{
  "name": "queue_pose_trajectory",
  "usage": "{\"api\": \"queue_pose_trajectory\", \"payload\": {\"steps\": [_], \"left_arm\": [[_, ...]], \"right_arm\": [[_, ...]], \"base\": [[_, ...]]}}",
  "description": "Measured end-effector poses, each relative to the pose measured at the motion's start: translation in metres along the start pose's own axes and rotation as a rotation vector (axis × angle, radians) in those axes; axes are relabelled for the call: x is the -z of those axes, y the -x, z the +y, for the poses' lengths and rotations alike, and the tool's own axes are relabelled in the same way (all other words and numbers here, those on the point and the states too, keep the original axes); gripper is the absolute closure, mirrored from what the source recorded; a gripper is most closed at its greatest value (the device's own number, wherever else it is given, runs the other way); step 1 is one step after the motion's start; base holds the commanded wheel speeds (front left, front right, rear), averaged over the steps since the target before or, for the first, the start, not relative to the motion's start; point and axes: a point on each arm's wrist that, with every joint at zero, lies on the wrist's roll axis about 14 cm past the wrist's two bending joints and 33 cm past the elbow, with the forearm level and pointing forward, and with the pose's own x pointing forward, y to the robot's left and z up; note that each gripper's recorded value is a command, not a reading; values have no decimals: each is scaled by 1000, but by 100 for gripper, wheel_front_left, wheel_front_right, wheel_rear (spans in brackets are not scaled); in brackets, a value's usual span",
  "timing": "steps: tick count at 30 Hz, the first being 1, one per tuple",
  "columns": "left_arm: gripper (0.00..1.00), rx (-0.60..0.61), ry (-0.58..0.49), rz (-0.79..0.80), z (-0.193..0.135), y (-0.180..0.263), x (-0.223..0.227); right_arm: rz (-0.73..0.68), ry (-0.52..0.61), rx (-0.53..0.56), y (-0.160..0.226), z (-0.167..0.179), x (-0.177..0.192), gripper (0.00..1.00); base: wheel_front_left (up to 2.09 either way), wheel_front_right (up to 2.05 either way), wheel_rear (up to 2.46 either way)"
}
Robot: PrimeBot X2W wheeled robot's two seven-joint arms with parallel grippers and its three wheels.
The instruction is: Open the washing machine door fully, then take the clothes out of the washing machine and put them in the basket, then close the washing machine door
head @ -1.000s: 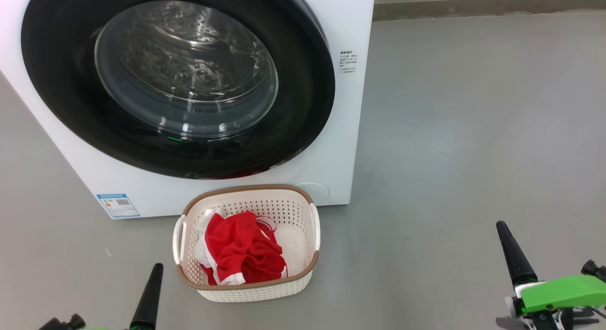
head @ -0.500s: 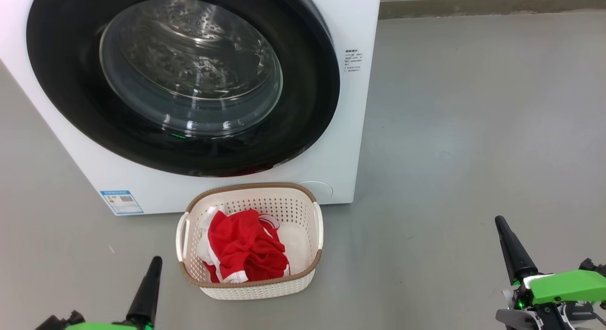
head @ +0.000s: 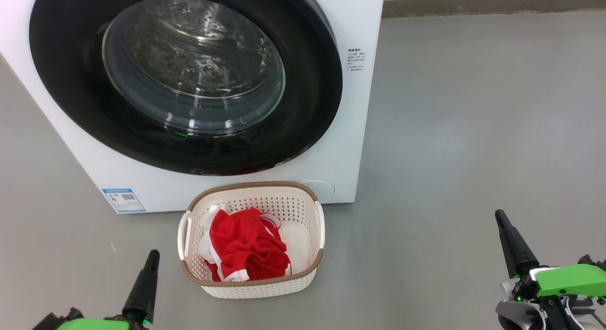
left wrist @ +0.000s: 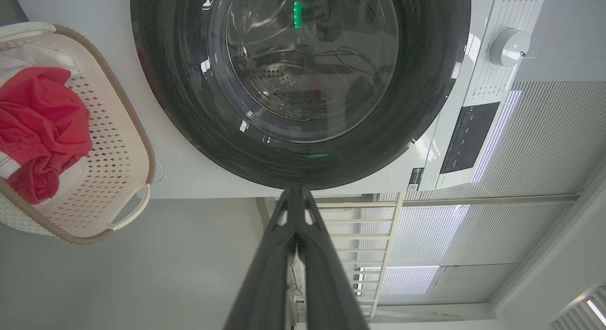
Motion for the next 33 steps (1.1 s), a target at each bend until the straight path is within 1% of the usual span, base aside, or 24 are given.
{"api": "queue_pose_trajectory", "payload": {"steps": [33], "left_arm": [[100,1,4,-3,0,0,-2]], "right_arm": [[-10,-4,-6,-1,2,-4,100]], "base": [[0,0,0]]}}
